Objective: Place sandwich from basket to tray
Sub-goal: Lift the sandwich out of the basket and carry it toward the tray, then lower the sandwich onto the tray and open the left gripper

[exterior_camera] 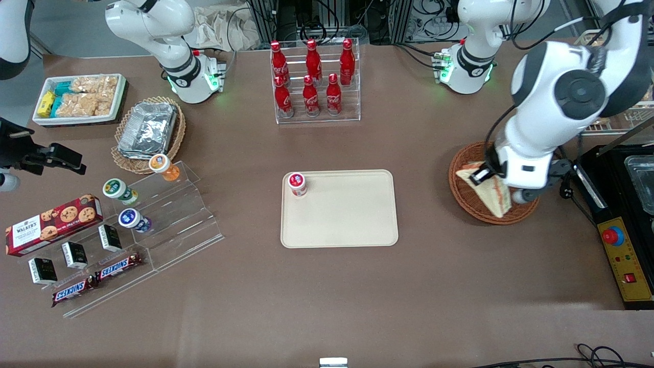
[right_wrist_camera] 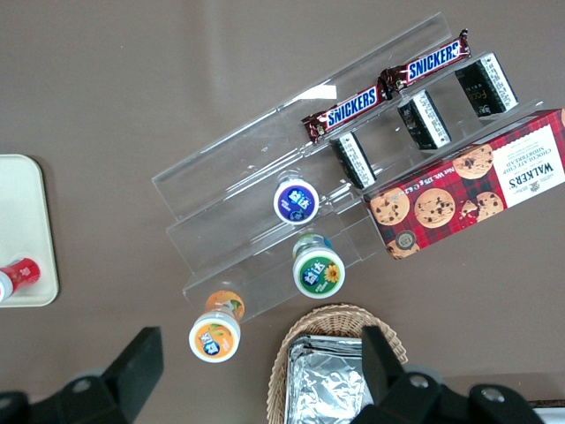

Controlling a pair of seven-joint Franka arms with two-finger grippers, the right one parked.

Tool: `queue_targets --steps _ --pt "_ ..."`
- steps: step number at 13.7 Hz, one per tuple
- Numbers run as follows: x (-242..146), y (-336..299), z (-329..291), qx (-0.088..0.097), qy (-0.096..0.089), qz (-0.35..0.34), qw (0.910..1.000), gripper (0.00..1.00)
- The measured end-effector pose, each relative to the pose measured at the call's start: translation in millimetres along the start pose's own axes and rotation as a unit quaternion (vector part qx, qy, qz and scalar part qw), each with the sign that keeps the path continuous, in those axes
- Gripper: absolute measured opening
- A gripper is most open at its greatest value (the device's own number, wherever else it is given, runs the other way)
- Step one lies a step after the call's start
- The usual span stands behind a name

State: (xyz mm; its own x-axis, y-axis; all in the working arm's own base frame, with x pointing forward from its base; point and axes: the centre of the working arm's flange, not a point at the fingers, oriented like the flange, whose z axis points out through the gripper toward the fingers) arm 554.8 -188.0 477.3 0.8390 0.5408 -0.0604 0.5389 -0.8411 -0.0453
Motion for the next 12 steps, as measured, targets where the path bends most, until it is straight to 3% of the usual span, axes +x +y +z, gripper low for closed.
queue_targets --steps 6,12 --pt "-65 90 57 -0.016 -0.034 0.100 0.9942 0.36" --pt "-106 132 150 0.020 -0.014 0.187 0.9820 0.36"
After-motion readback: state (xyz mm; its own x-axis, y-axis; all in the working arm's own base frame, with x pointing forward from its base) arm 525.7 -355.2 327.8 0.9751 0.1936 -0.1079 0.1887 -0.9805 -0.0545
